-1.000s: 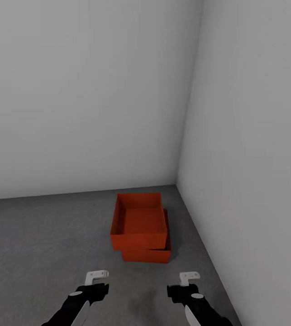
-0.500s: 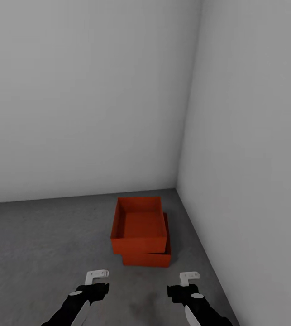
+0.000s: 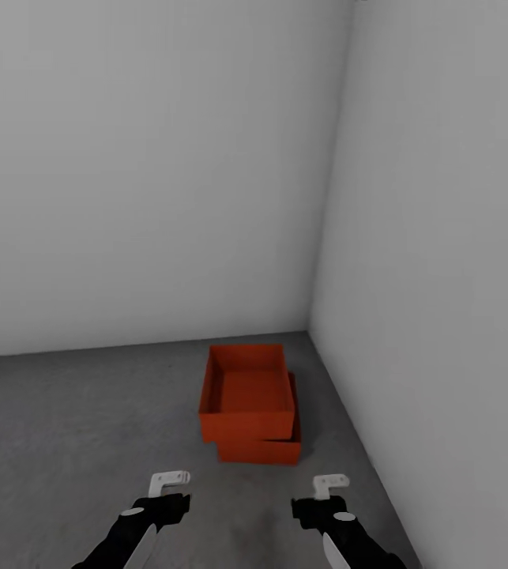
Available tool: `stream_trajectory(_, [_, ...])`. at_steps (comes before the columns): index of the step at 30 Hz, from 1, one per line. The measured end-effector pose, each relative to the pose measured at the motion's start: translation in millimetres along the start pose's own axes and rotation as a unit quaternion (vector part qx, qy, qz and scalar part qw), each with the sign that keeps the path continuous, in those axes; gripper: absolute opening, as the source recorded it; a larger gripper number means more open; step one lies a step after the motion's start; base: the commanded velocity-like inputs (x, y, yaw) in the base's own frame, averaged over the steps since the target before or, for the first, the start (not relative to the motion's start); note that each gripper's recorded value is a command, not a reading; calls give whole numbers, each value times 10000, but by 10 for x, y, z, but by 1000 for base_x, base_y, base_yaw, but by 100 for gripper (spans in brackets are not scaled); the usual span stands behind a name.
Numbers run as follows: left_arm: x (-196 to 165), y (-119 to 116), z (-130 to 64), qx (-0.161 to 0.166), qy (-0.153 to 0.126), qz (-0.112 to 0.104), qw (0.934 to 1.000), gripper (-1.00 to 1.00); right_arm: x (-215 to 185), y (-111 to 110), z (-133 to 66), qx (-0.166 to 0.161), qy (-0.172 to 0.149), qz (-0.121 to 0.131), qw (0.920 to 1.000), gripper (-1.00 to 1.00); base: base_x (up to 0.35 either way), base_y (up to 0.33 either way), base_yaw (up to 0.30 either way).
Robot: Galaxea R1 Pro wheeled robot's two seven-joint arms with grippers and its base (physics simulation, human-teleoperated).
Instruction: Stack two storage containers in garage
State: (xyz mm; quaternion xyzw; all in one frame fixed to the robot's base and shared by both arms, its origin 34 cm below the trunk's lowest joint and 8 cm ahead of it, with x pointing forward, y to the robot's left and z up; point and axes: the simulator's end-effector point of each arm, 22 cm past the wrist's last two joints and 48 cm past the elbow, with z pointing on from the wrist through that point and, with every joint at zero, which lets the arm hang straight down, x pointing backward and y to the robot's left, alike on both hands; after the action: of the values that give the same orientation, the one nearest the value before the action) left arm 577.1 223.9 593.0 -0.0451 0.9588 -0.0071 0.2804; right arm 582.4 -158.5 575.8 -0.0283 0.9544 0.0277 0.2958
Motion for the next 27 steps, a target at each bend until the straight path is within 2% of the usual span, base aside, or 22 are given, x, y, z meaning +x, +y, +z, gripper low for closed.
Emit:
stream_trajectory(9, [-5, 1, -4, -2, -6, -2, 10000, 100, -6, 0, -3, 0, -7, -1, 10000, 100, -219, 233, 0])
stream_trajectory(27, [-7, 3, -4, -1, -7, -8, 10000, 100, -6, 0, -4, 0, -7, -1, 10000, 100, -151, 284, 0])
